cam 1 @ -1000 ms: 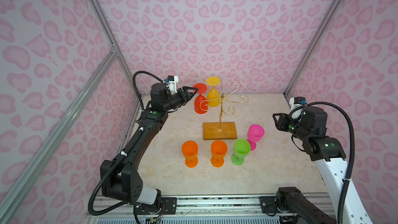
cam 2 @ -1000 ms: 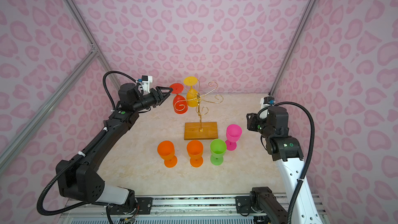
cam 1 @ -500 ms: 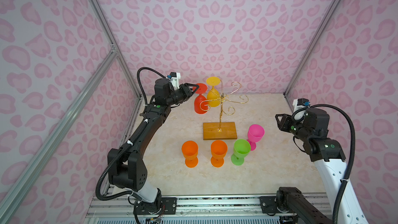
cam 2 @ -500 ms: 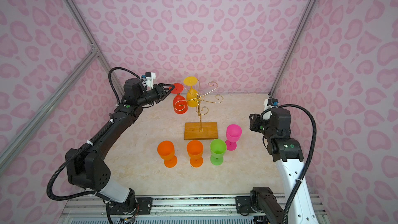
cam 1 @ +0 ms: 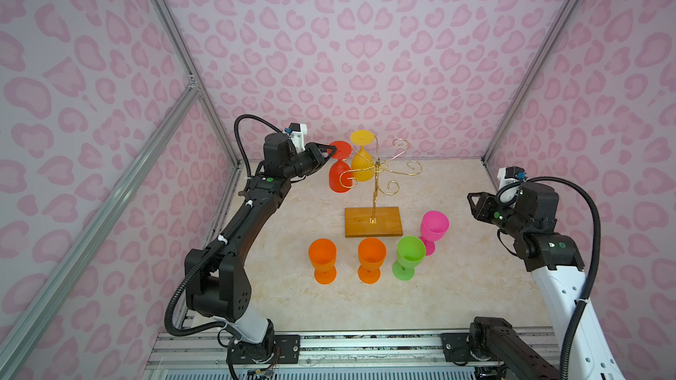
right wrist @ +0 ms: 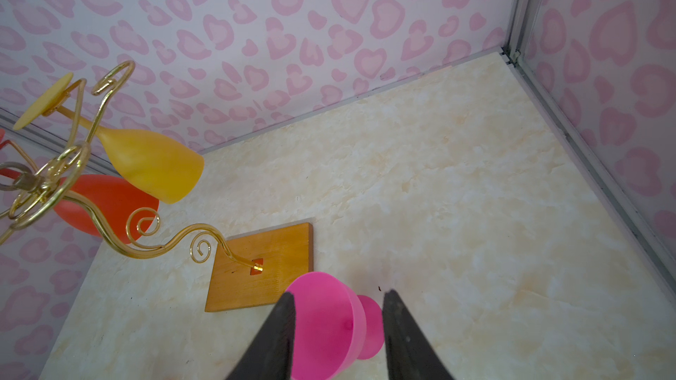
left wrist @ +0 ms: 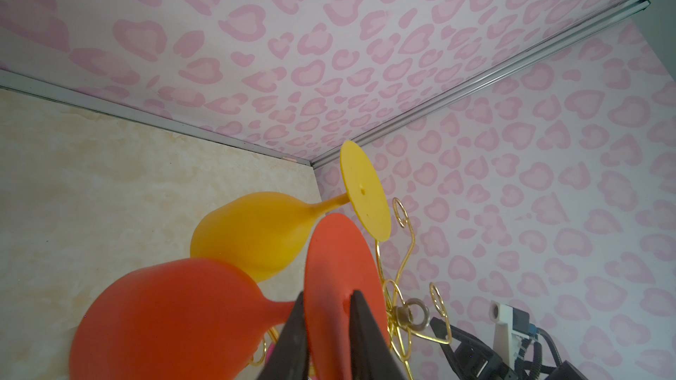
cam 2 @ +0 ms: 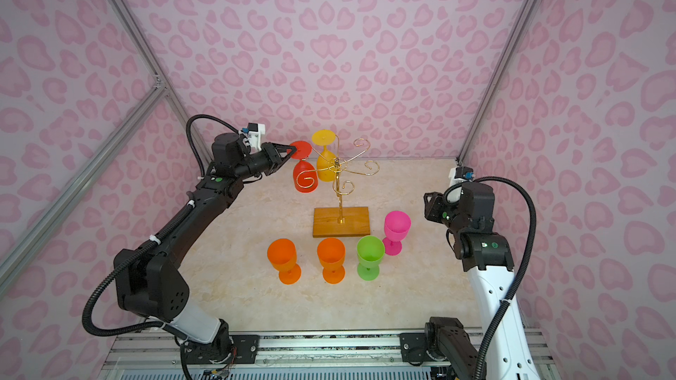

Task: Take the wine glass off the wine glass rack
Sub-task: 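Raise the right gripper away while the left gripper closes on the red glass foot, then lift the red glass up and off its hook with the left gripper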

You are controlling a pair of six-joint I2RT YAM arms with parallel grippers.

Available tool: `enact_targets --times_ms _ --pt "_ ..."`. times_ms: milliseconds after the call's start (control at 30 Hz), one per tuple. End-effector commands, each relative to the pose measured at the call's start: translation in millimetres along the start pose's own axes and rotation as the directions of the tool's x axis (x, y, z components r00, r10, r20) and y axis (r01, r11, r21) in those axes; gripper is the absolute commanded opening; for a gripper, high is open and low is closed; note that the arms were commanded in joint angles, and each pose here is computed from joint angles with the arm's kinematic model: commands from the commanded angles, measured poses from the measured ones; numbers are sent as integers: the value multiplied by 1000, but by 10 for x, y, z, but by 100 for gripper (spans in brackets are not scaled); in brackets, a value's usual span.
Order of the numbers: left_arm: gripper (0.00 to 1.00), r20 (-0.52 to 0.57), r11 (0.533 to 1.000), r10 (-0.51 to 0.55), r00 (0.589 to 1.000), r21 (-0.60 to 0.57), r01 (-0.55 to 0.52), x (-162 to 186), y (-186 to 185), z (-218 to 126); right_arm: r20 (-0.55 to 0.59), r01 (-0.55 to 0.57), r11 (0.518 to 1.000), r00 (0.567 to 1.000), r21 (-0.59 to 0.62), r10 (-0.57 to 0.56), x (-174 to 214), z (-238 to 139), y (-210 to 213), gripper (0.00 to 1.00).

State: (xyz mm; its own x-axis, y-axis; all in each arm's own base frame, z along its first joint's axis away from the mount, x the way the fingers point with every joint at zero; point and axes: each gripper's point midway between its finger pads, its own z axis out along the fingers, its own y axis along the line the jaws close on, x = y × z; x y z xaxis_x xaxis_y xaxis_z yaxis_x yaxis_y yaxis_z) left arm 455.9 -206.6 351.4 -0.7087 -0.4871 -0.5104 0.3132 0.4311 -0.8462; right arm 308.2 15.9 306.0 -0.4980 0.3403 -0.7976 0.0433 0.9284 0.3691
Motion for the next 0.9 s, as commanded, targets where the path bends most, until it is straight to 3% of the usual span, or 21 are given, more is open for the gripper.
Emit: enact_targets --times_ms 0,867 --pt "19 3 1000 22 1000 20 -22 -40 -74 -20 9 -6 1000 1000 -14 6 -20 21 16 40" --pt "5 2 995 8 1000 99 -8 -152 -339 -103 8 -23 999 1000 -28 23 -20 19 22 40"
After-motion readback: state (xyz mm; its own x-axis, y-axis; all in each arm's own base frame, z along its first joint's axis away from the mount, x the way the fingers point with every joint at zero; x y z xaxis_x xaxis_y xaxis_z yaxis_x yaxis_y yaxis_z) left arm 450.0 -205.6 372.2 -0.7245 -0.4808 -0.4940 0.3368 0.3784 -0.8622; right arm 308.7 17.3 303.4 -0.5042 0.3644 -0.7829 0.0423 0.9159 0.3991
